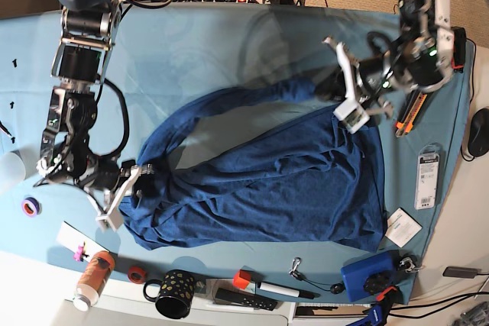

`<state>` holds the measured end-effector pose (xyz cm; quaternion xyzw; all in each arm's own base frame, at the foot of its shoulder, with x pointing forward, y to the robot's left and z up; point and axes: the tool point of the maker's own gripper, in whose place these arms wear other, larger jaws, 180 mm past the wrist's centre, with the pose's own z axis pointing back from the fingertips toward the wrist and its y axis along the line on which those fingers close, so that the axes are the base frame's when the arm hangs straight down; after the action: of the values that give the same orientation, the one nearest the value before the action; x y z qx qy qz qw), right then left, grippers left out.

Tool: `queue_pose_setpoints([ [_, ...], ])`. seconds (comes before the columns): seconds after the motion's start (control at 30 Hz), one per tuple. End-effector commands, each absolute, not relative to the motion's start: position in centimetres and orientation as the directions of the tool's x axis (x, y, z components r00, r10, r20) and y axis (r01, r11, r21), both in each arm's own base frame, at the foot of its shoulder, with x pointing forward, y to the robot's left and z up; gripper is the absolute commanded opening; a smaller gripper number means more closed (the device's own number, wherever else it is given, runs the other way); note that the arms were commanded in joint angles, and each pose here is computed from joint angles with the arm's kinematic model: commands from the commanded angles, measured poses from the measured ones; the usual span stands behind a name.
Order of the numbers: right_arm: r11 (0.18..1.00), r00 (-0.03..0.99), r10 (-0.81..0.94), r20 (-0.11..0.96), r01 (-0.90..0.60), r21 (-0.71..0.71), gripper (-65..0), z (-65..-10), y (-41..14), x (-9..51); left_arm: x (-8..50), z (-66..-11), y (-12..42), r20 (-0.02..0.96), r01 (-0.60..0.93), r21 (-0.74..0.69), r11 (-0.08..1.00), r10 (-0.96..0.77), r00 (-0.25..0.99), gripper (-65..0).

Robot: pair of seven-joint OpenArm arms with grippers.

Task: Layout the t-shirt on the table in an organized manner, then fold the t-shirt properly
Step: 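Drag the held shirt edge outward with the left gripper, stretching the shirt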

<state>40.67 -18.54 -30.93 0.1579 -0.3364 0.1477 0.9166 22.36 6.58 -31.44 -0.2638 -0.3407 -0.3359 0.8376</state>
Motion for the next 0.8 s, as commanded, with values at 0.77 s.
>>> queue_pose_setpoints([
  [0.77, 0.901, 0.815, 0.145, 0.56, -0.343, 0.265, -65.0, -35.7, -19.3, 35.4, 18.3, -19.8, 11.5, 0.908, 0.764, -0.14, 0.63, -0.226, 0.353, -65.0],
])
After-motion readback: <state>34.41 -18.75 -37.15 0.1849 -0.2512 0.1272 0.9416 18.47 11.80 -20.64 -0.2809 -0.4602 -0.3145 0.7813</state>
